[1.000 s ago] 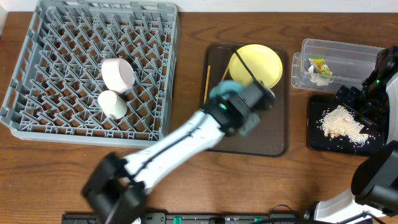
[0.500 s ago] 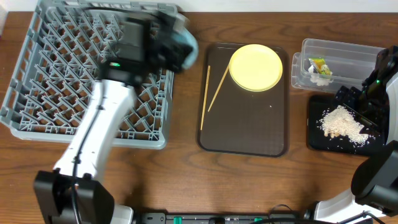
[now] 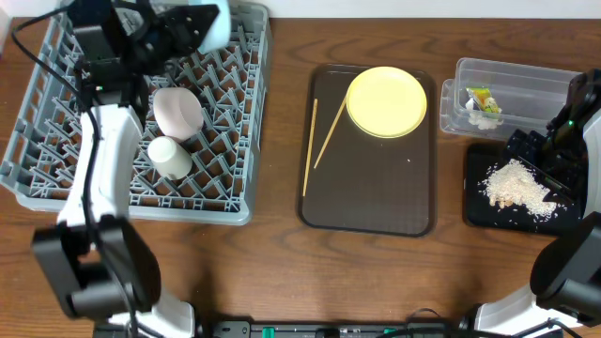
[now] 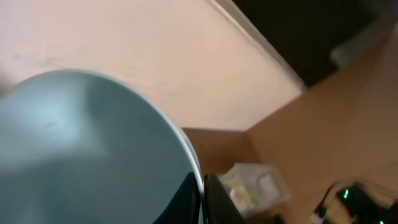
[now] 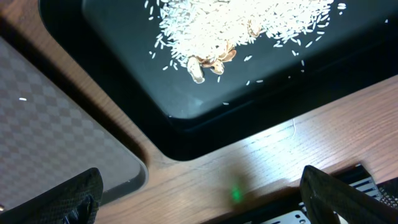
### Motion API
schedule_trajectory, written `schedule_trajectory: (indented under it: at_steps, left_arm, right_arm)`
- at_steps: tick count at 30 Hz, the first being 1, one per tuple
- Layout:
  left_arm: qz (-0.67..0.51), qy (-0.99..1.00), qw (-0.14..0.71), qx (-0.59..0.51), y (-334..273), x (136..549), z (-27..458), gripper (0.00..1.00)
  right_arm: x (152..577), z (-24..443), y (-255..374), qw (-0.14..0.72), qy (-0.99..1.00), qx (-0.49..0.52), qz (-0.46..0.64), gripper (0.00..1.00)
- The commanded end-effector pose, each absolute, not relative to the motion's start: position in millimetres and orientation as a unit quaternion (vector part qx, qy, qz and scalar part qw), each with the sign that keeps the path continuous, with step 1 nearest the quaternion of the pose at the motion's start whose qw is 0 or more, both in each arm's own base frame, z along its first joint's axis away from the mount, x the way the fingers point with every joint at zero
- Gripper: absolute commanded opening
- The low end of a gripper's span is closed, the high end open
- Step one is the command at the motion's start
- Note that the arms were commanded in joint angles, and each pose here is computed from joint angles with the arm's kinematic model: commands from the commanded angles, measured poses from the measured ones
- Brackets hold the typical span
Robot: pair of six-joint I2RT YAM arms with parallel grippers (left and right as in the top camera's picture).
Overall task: Sort waste into correct bins and load items into the dishwasher
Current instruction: 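Lower the light-blue bowl into the rack's upper row with the left gripper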
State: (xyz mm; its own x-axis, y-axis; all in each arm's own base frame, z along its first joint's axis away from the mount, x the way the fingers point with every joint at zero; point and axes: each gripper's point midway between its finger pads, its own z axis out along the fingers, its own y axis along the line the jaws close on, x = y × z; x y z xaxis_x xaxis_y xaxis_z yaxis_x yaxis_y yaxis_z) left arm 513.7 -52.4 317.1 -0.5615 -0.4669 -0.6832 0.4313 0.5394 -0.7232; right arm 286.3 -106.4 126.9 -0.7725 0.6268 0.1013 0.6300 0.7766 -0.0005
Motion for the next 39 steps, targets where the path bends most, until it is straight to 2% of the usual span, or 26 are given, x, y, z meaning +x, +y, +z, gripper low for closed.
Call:
schedule_trajectory:
  at_steps: [1,15,29,39]
  left_arm:
    - [-0.537,0.723,0.427,-0.081,-36.5,525.6,313.8,0.06]
    - [-0.578,0.719,0.339,-0.183,-21.6,558.7,231.7,0.06]
    - [-0.563,0.719,0.338,-0.227,18.4,564.8,200.1,0.06]
    - [-0.558,0.717,0.343,-0.239,29.9,564.3,197.2,0.06]
  right_arm:
    - [286.5,133.9,-105.9,0.035,-0.939,-0.341,-0.018,0.99]
    - [286.3,133.9,-105.9,0.036,-0.939,-0.341,-0.018,0.99]
    - [286.1,133.9,-105.9,0.036,-0.939,-0.341,-0.018,0.99]
    - [286.2,133.9,-105.9,0.036,-0.939,-0.341,-0.018,0.99]
